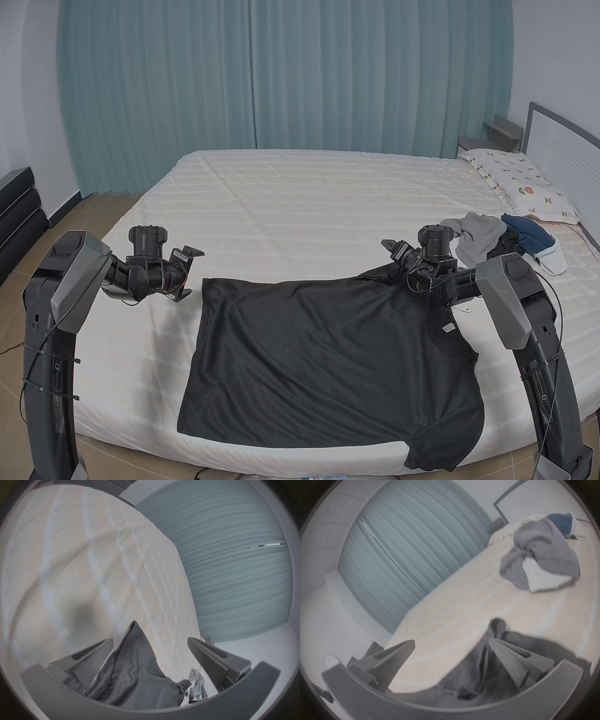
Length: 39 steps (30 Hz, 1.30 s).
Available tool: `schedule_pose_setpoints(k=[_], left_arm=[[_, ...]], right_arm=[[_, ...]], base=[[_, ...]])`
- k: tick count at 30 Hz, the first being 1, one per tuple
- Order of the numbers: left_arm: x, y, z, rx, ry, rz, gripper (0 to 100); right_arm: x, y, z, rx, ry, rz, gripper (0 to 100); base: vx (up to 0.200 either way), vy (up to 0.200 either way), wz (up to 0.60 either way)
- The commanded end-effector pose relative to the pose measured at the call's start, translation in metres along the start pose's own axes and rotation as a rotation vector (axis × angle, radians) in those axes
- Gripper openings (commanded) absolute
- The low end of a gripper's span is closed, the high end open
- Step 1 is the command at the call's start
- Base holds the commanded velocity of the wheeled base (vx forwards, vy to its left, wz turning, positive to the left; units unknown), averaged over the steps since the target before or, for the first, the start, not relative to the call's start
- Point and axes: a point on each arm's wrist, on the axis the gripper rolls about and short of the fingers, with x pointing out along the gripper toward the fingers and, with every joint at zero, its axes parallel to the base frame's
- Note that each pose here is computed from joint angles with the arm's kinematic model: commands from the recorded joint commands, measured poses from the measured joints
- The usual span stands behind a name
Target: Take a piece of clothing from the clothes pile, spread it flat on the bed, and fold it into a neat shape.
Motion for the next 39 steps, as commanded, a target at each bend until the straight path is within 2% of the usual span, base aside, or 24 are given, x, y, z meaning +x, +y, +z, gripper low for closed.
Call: schedule_pose_setpoints(k=[1,3,6,8,14,22,28,30,33,39], left_arm=[[0.0,0.0,0.0,0.0,0.0,0.001,100],[0.0,0.0,0.0,0.0,0.0,0.001,100],[0.0,0.0,0.0,0.0,0.0,0.001,100],[0.0,0.0,0.0,0.0,0.0,0.001,100],[0.0,0.0,0.0,0.0,0.0,0.001,100],[-0.002,0.0,-0.001,0.004,0.001,0.004,100],[-0.005,0.007,-0.007,0.065,0.03,0.022,100],[-0.003,0.007,-0.007,0.08,0.034,0.017,100],[0.0,0.0,-0.005,0.089,0.035,-0.013,100],[0.009,0.002,-0.015,0.148,0.039,-0.008,100]], right_arm=[[-0.007,0.006,0.037,-0.016,-0.091,0.072,100],[-0.008,0.011,0.043,-0.033,-0.111,0.102,100],[-0.005,0.008,0.029,-0.057,-0.078,0.1,100],[-0.001,0.0,0.015,-0.066,-0.055,0.078,100],[0.002,-0.014,0.003,-0.084,-0.016,-0.006,100],[-0.014,-0.012,0.007,-0.086,0.026,-0.085,100],[-0.033,-0.033,0.032,-0.074,0.023,-0.144,100],[-0.037,-0.049,0.039,-0.068,0.028,-0.181,100],[-0.042,-0.064,0.037,-0.072,0.053,-0.205,100],[-0.045,-0.078,0.027,-0.092,0.105,-0.216,100]], base=[[0.0,0.0,0.0],[0.0,0.0,0.0],[0.0,0.0,0.0],[0.0,0.0,0.0],[0.0,0.0,0.0],[0.0,0.0,0.0],[0.0,0.0,0.0],[0.0,0.0,0.0],[0.0,0.0,0.0],[0.0,0.0,0.0]])
